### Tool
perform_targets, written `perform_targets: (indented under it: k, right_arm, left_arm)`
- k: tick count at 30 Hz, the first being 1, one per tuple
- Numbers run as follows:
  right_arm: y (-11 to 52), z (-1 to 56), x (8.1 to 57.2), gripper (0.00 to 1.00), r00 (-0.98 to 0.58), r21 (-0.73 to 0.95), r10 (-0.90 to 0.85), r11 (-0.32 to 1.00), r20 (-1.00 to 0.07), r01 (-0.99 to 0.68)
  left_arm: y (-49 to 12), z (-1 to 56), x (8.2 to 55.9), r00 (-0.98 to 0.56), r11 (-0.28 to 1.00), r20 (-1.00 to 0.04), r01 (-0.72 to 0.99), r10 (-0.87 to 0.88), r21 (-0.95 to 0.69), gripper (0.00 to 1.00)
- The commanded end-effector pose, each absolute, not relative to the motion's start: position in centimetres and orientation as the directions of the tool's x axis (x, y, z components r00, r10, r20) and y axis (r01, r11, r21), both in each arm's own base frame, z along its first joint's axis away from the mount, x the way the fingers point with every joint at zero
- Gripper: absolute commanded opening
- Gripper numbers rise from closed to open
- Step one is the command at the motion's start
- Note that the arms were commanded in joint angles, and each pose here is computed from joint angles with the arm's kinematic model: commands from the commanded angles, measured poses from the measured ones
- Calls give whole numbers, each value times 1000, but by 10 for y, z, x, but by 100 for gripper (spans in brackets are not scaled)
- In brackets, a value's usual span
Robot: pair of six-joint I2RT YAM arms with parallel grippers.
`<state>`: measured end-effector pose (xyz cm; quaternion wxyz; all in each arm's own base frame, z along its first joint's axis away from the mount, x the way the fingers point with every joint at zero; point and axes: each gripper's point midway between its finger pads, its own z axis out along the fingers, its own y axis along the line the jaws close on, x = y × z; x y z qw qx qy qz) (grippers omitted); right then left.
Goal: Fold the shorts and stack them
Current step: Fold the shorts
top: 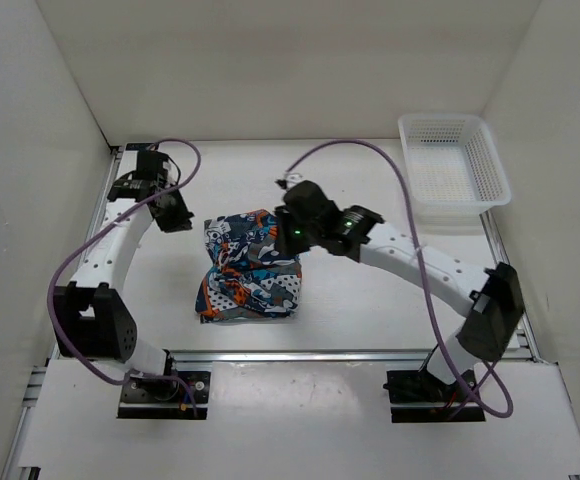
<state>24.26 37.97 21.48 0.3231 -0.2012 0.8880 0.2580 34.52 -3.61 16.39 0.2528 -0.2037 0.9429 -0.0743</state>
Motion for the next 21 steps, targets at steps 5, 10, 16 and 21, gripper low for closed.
perform_targets:
  k: [5,10,16,21]
  right_arm:
    - [314,126,242,79,-890,503,-107,792,-444,-346]
    - [323,98,249,95,-912,519,-154,780,-381,-349]
    - [332,70,268,97,-953,603,-81,758,-292,-250]
    - [342,49,268,91,-971,650,-77,731,-227,-210]
  left_arm:
    - [-127,140,297,-934,923,-329,-4,-141,-384,93]
    - [-124,92,299,-959,959,-253,-54,-127,-277,100]
    - [-126,66,311,-966,968,-226,-71,-127,-240,90]
    - [-131,54,314,-975,969,-191,-68,-115,-237,72]
